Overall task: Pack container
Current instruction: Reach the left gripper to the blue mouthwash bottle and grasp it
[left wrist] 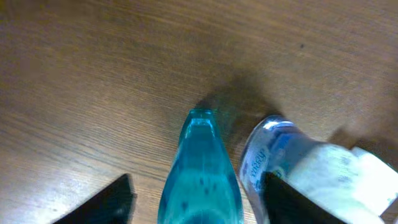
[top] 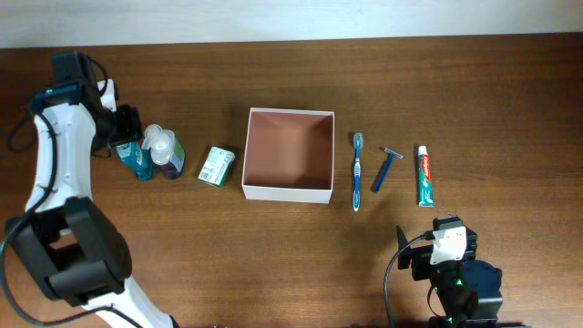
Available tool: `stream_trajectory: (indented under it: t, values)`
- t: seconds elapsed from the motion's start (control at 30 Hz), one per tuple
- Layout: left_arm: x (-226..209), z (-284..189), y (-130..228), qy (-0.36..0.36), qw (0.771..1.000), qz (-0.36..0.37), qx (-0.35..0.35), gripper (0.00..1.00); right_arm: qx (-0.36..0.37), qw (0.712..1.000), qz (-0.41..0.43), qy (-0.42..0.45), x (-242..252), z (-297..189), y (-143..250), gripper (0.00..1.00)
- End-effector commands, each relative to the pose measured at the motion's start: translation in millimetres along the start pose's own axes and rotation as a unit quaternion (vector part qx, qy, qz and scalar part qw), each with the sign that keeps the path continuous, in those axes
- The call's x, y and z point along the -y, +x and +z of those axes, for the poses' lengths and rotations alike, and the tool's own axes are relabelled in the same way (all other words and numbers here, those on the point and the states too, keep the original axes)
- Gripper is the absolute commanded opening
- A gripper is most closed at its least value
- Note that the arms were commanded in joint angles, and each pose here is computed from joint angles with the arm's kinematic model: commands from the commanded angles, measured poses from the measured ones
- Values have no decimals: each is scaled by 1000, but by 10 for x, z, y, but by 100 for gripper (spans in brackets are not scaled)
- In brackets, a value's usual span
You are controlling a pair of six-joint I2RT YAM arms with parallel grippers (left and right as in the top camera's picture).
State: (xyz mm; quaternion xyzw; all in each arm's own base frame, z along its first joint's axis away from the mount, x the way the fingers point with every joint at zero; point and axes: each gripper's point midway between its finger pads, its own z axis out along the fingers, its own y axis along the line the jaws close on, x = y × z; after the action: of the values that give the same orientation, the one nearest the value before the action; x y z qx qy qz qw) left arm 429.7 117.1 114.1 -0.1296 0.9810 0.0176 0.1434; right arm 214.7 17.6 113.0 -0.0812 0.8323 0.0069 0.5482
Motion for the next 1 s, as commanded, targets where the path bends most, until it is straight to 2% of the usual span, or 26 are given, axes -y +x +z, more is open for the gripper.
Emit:
stream_trajectory:
  t: [0.0, 0.1, 0.23, 0.43, 0.6, 0.97]
  values:
    - [14, 47, -23, 1, 1000, 7, -3, 55, 3, 1000, 7, 2, 9, -1, -6, 99]
    - [14, 45, -32, 1, 1000, 7, -1, 44, 3, 1000, 7, 2, 9, -1, -6, 99]
    - [15, 45, -21, 1, 1000, 7, -3, 36, 3, 1000, 7, 2, 9, -1, -6, 99]
    - [85, 39, 63, 21, 1000, 7, -20, 15, 3, 1000, 7, 2, 9, -1, -6, 99]
    - [85, 8, 105, 21, 999, 6, -28, 1, 3, 1000, 7, 2, 9, -1, -6, 99]
    - [58, -408, 19, 13, 1000, 7, 14, 0, 3, 1000, 7, 2, 9, -1, -6, 99]
